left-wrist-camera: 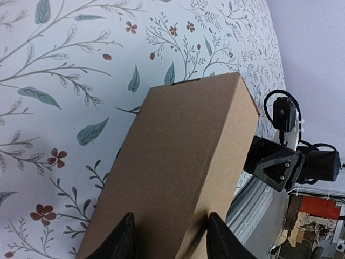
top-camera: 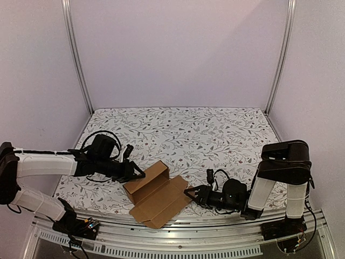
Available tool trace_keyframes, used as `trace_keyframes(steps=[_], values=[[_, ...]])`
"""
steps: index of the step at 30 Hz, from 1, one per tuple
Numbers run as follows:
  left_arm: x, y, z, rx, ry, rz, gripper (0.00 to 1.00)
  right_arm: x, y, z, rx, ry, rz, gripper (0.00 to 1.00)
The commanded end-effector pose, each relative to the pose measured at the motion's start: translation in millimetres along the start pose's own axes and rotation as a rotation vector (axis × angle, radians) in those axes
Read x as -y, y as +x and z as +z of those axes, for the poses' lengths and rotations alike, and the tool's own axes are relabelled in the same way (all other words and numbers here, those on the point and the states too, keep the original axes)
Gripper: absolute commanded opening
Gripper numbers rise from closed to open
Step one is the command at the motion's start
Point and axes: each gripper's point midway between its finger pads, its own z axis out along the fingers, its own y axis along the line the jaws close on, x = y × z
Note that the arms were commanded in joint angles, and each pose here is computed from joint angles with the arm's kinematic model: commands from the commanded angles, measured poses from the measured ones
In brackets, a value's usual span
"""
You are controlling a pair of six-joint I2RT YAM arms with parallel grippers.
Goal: Fold the paper box
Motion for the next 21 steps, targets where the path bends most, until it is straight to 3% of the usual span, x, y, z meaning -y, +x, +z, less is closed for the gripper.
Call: trace_keyframes(steps=[1, 14, 18, 21], values=[[-15.9, 19.7, -1.5, -0.055, -0.037, -0.057, 0.43, 36.6, 10.1, -8.9, -0.034, 0.121, -0.007, 0.46], [-12.8, 20.2, -1.8, -0.042, -0.007, -0.071, 0.45, 23.9, 7.1, -10.6, -0.039, 0.116, -0.044, 0.08], [-8.8, 19.3, -5.4, -0.034, 0.006, -0.056, 0.48, 17.7, 7.1, -8.5, -0.054, 0.127, -0.065, 0.00], [-3.7, 16.6, -10.8, -0.021, 0.014, -0.034, 0.51, 9.2, 5.0, -8.4, -0.059, 0.135, -0.090, 0.00]])
